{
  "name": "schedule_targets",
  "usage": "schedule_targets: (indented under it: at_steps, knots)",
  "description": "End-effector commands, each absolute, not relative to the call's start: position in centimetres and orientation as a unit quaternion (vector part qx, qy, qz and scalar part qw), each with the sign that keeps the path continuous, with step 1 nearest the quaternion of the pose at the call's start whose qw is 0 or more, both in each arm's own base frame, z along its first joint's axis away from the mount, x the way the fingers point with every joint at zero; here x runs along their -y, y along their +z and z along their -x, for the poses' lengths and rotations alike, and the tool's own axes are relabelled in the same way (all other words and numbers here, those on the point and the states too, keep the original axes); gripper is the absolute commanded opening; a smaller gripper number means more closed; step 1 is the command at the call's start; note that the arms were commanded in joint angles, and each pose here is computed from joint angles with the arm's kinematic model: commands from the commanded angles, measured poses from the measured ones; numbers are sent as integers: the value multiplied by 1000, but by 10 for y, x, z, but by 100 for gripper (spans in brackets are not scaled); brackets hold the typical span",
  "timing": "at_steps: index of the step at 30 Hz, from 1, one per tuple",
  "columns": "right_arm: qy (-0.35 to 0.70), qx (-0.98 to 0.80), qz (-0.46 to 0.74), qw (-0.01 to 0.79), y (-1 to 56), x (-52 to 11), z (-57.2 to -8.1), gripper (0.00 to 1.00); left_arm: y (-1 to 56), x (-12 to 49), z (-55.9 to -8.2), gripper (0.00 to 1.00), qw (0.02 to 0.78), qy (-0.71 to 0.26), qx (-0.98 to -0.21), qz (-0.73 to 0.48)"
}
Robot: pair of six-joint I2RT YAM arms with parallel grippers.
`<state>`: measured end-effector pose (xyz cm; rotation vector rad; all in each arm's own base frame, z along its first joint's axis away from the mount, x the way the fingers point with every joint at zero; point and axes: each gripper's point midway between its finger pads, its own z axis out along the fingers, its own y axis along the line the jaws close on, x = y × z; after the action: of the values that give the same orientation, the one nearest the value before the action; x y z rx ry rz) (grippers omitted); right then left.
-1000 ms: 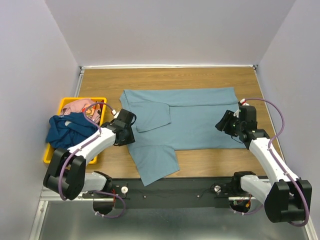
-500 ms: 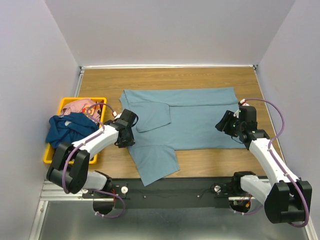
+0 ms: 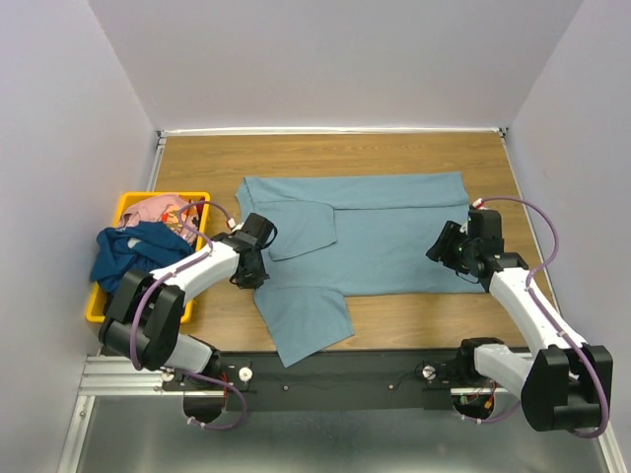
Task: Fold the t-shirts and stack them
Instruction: Fold the tshirt
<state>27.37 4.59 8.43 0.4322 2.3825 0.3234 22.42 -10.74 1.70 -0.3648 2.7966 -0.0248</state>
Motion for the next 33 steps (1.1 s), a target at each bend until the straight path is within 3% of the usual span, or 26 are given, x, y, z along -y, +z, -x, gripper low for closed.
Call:
schedule_targets:
  at_steps: [1, 4, 5, 16, 26, 33]
  knots:
    - [88, -921, -193, 326, 82, -34, -269, 62, 14, 105, -216, 0, 146, 0, -981, 125]
    - [26, -921, -229, 315, 81, -12, -262, 67, 16, 105, -218, 0, 151, 0, -981, 125]
    - [9, -921, -246, 303, 81, -6, -257, 73, 17, 106, -220, 0, 157, -4, -980, 122]
    - [-44, -908, -368, 197, 51, 38, -232, 74, 32, 115, -230, 0, 203, -45, -973, 98]
    - [-55, -866, -481, 123, 24, 75, -208, 66, 39, 114, -233, 0, 219, -48, -969, 99]
    - [-65, -854, -503, 120, 18, 80, -203, 57, 40, 113, -234, 0, 221, -45, -969, 98]
